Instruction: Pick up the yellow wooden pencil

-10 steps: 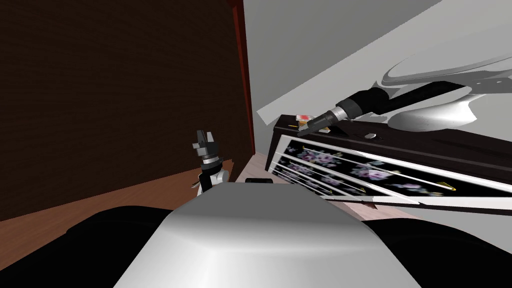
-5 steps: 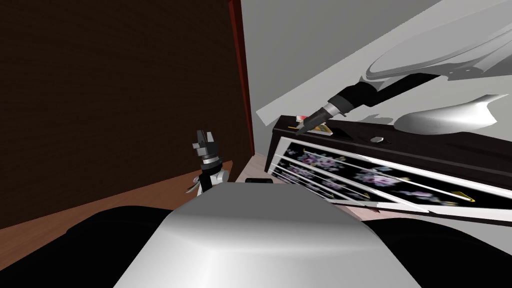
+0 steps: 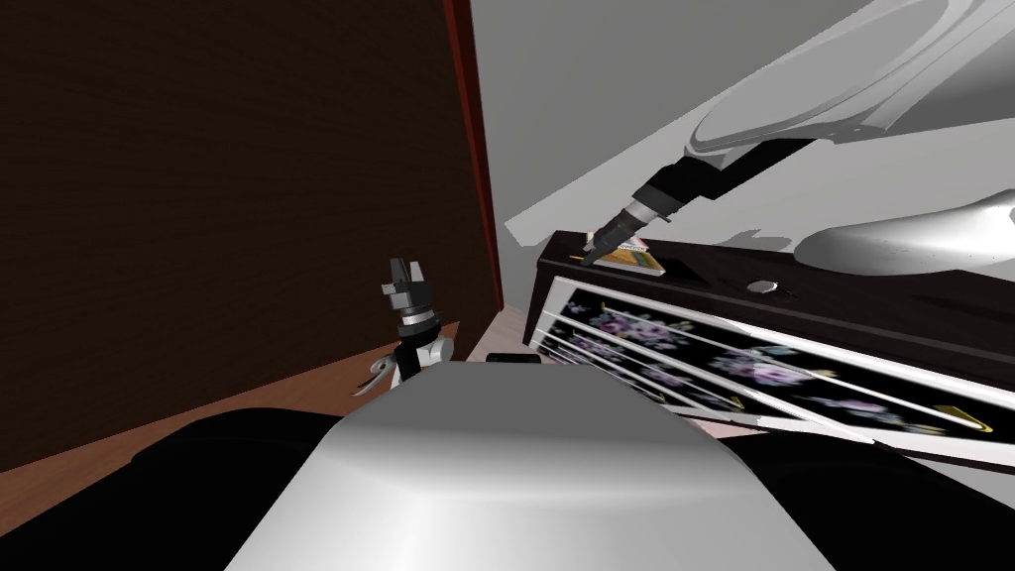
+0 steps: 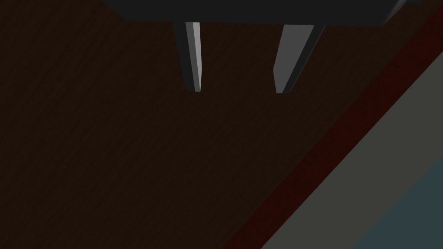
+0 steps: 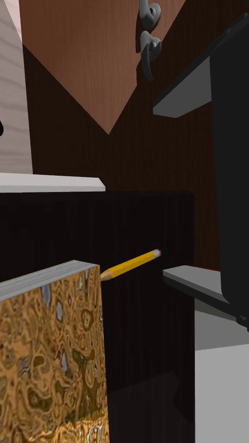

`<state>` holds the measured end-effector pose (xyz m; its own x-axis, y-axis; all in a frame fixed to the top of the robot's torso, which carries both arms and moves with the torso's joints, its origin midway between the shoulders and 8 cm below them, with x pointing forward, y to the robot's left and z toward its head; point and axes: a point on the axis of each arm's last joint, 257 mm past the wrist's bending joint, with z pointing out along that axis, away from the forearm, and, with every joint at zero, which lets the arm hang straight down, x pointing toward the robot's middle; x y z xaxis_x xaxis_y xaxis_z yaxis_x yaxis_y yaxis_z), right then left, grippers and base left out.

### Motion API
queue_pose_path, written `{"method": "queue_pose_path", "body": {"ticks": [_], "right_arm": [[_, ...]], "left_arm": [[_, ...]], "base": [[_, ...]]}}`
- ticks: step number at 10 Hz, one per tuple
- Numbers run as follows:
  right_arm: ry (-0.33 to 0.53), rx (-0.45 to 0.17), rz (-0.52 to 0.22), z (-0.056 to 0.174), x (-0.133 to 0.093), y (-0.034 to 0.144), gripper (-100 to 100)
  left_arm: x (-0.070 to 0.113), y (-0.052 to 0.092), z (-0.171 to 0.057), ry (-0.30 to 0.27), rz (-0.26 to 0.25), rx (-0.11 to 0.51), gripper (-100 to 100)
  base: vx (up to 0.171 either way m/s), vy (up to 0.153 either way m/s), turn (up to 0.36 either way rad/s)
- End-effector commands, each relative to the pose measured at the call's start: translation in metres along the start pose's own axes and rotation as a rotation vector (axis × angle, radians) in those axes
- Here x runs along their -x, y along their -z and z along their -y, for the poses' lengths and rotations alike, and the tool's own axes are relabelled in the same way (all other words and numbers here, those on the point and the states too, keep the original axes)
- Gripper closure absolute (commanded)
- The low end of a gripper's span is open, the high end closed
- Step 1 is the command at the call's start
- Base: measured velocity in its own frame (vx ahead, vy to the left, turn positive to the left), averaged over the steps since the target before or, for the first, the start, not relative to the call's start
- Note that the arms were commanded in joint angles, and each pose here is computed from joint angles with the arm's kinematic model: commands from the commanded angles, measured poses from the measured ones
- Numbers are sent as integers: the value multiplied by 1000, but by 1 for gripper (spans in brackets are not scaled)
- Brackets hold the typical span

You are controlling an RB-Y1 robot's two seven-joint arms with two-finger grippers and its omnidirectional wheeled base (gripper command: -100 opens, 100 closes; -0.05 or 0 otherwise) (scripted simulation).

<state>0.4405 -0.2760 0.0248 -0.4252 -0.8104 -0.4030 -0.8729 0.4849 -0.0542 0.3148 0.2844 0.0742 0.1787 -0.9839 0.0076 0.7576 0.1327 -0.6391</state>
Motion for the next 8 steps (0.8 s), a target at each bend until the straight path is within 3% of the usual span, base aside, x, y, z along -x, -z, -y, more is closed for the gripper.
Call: {"method": "queue_pose_path", "body": {"ticks": [1, 4, 5, 6, 8], "right_arm": [[28, -12, -34, 4, 4, -1, -100], [43, -19, -53, 6, 7, -3, -100], [45, -20, -54, 7, 7, -2, 0], [-47, -114, 82, 32, 27, 34, -100], [-124, -227, 212, 62, 39, 76, -100]], "left_arm": [[0, 0, 0, 0, 0, 0, 0], [0, 0, 0, 0, 0, 0, 0], [0, 0, 0, 0, 0, 0, 0], [0, 0, 0, 0, 0, 0, 0], [0, 0, 0, 0, 0, 0, 0]], "base": [[99, -53, -1], [62, -33, 1], [6, -3, 1], [30, 98, 106], [28, 102, 5]]}}
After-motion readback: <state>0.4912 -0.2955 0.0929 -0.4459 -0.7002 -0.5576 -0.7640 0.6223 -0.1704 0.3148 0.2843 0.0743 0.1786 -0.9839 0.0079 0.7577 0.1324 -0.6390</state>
